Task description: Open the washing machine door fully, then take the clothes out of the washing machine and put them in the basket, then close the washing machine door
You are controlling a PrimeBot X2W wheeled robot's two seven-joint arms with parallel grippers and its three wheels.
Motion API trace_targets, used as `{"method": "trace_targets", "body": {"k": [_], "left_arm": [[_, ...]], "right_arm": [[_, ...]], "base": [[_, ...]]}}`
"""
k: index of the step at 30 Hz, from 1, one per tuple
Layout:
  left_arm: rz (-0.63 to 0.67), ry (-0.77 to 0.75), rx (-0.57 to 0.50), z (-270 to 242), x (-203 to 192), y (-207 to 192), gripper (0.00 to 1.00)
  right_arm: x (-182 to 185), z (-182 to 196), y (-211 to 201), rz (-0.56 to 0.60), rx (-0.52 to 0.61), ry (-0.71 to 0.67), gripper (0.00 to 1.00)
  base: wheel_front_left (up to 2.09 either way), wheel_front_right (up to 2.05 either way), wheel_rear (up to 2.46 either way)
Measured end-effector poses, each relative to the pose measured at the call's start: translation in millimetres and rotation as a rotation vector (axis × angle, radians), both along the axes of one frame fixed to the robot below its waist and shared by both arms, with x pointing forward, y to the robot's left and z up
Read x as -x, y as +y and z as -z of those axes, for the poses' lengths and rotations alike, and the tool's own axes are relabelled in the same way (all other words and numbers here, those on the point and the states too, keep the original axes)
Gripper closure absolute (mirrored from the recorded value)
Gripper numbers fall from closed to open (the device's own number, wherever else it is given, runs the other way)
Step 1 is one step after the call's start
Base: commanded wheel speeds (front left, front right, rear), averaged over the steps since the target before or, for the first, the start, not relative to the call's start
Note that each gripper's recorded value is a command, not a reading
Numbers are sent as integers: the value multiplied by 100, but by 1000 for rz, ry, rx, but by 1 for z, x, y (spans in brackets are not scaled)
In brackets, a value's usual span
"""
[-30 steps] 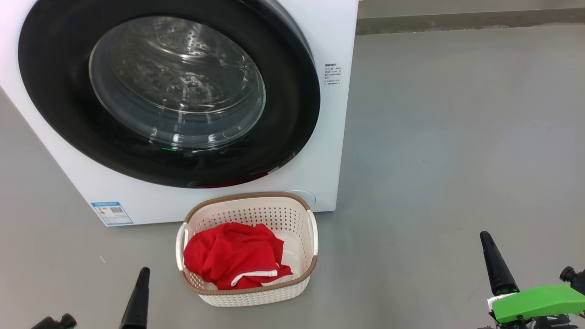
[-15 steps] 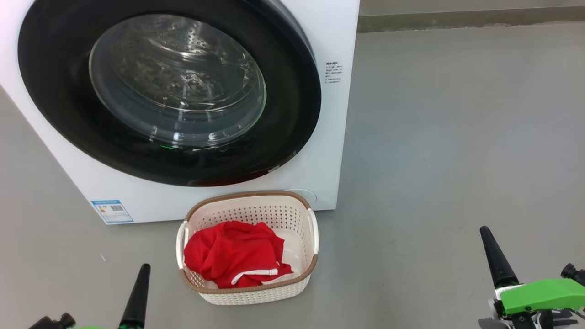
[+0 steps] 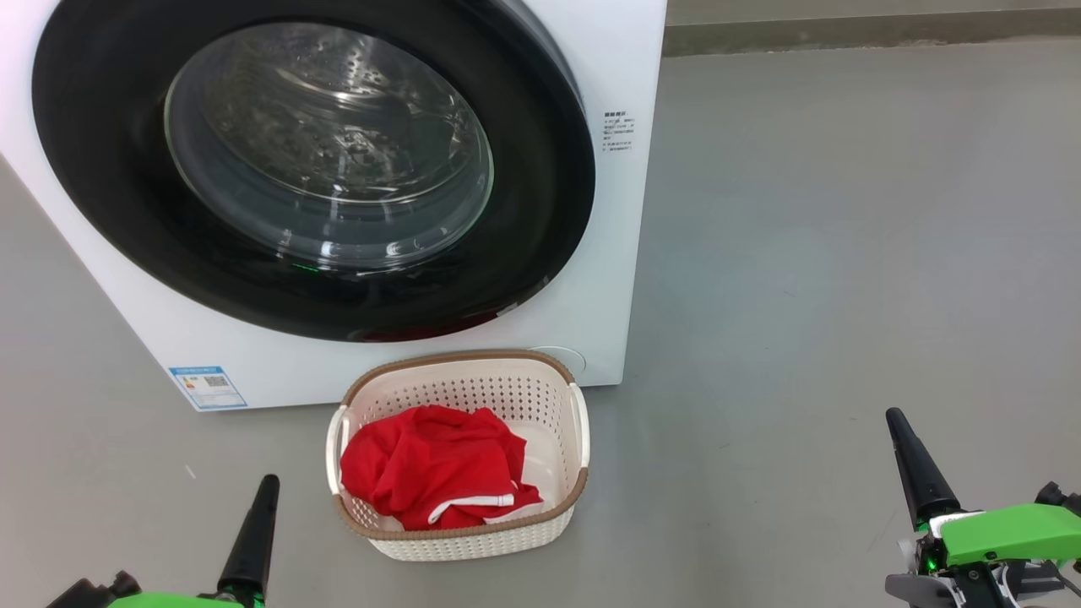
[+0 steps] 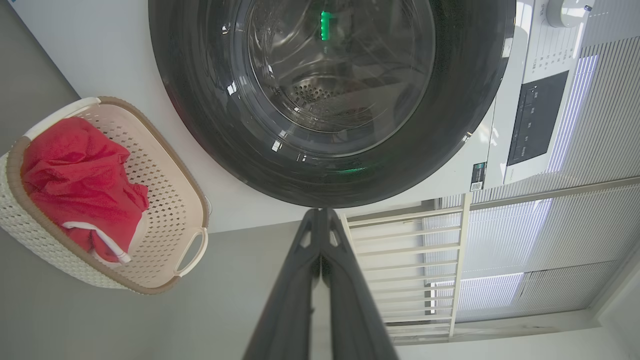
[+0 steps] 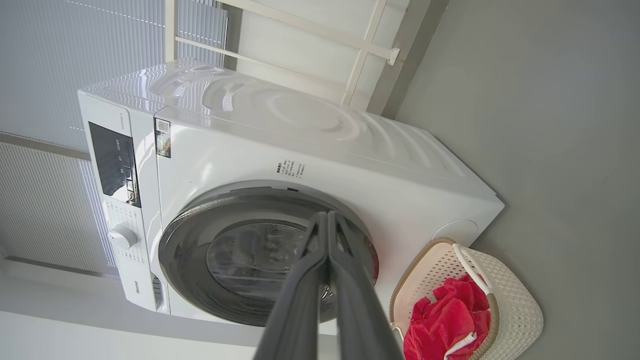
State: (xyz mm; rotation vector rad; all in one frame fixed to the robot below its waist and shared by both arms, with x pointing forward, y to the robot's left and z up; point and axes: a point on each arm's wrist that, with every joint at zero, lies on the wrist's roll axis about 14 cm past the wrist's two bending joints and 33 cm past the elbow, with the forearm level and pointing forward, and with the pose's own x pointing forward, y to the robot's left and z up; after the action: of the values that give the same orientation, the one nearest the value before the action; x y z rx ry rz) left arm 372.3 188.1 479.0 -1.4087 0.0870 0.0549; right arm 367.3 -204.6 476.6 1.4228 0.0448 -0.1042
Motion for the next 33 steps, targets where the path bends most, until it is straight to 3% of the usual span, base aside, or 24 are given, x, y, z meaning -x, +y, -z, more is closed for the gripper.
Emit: {"method": "trace_targets", "body": {"k": [15, 33], "left_arm": [[2, -18, 157, -5, -6, -1, 100], [1, -16, 164, -5, -6, -1, 100]], "right_arm": [[-6, -3, 1, -6, -149, -17, 100], [-8, -5, 1, -9, -157, -25, 100]], "base": [[0, 0, 0], [0, 0, 0]]}}
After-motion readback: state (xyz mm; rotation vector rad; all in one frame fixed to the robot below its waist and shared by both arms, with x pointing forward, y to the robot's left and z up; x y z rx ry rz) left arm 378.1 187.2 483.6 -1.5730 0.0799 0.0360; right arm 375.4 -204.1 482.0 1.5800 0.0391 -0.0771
